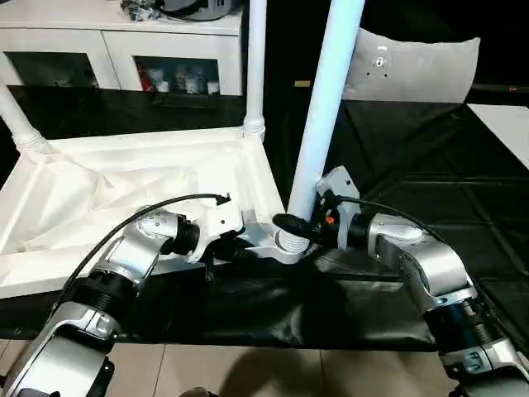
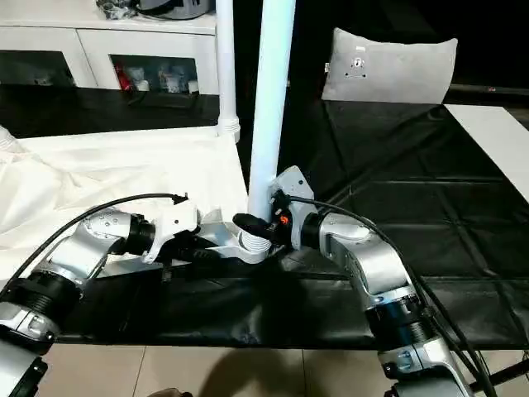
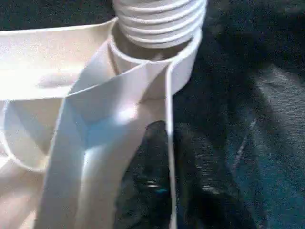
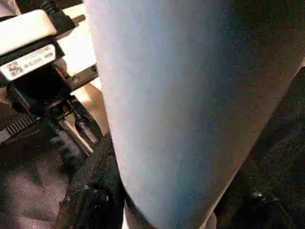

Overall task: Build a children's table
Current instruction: Insert table leg to table base

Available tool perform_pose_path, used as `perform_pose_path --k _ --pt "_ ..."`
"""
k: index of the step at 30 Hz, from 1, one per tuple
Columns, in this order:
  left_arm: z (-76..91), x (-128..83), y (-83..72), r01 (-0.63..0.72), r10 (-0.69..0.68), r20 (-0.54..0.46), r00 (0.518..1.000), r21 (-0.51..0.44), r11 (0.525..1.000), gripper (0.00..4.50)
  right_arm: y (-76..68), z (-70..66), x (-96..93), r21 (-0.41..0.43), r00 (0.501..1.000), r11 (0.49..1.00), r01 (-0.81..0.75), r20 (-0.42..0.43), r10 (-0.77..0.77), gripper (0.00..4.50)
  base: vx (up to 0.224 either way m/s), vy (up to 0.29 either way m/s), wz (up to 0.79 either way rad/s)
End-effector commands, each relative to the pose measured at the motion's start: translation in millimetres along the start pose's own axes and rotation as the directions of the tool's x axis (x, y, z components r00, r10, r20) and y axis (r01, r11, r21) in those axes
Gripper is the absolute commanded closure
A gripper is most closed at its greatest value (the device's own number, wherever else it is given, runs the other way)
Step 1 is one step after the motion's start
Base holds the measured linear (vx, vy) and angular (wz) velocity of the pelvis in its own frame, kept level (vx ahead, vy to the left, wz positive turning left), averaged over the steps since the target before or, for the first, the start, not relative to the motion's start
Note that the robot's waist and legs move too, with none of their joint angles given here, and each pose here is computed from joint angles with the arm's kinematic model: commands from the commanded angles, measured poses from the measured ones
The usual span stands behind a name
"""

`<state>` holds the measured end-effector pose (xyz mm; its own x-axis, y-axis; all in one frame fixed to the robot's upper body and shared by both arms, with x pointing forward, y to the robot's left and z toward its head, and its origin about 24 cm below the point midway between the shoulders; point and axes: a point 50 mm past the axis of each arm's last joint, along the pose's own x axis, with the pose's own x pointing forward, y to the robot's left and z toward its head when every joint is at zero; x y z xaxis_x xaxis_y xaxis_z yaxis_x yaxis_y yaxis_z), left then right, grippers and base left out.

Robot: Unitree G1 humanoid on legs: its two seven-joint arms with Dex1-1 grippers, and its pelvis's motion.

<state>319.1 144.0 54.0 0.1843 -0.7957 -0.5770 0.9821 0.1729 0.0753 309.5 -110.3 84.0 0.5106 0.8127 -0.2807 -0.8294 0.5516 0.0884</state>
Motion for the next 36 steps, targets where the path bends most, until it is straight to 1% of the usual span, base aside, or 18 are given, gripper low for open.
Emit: perform_pose_path --k 1,8,10,12,13,15,16,19,23,29,32,36 --pt "-15.3 3 -6.6 0.032 -0.034 -0.038 0.999 -0.049 0.998 4.50 -4.6 -4.0 -2.1 0.013 1.000 1.000 0.019 -0.013 -0.019 2.58 0.000 0.000 0.00" --pt "-17.6 3 -8.4 0.041 -0.043 -0.053 0.998 -0.027 0.999 4.50 -4.7 -4.1 -1.3 0.011 1.000 1.000 0.012 -0.019 -0.012 2.58 0.000 0.000 0.00" --pt "-15.8 3 -10.6 0.065 -0.063 -0.061 0.996 0.040 0.997 4.50 -3.5 -4.6 -0.2 0.008 0.999 1.000 -0.010 -0.034 0.010 2.58 0.000 0.000 0.00" --pt "-13.9 4 -13.2 0.093 -0.088 -0.063 0.994 0.079 0.993 4.50 -2.3 -5.2 0.7 0.010 0.998 1.000 -0.030 -0.048 0.030 2.58 0.000 0.000 0.00" --pt "-10.4 5 -16.4 0.128 -0.122 -0.062 0.991 0.107 0.986 4.50 -0.3 -7.1 1.6 0.008 0.995 0.998 -0.060 -0.074 0.061 2.58 0.000 0.000 0.00" --pt "-9.3 6 -17.4 0.139 -0.133 -0.061 0.989 0.114 0.984 4.50 0.5 -7.8 1.9 0.006 0.994 0.998 -0.070 -0.082 0.070 2.58 0.000 0.000 0.00" --pt "-4.7 7 -19.0 0.161 -0.153 -0.062 0.986 0.139 0.977 4.50 2.1 -10.0 2.6 0.011 0.990 0.995 -0.094 -0.102 0.095 2.58 0.000 0.000 0.00" --pt "0.3 9 -19.7 0.180 -0.170 -0.066 0.983 0.175 0.968 4.50 2.3 -14.0 3.2 0.009 0.985 0.994 -0.110 -0.130 0.110 2.58 0.000 0.000 0.00" --pt "3.6 10 -16.1 0.161 -0.149 -0.073 0.986 0.203 0.966 4.50 0.2 -19.1 4.4 0.027 0.982 0.993 -0.112 -0.152 0.114 2.58 0.000 0.000 0.00" --pt "2.4 7 -11.6 0.127 -0.113 -0.079 0.990 0.207 0.970 4.50 -6.9 -22.3 3.9 0.076 0.990 0.995 -0.068 -0.122 0.077 2.58 0.000 0.000 0.00" --pt "1.0 5 -7.9 0.084 -0.075 -0.059 0.995 0.180 0.980 4.50 -9.9 -29.0 -1.4 0.144 0.996 0.989 -0.039 -0.077 0.050 2.58 0.000 0.000 0.00" --pt "-0.4 3 -6.6 0.057 -0.053 -0.034 0.998 0.145 0.988 4.50 -10.8 -38.7 -7.7 0.198 0.999 0.980 -0.009 -0.048 0.019 2.59 0.000 0.000 0.00"
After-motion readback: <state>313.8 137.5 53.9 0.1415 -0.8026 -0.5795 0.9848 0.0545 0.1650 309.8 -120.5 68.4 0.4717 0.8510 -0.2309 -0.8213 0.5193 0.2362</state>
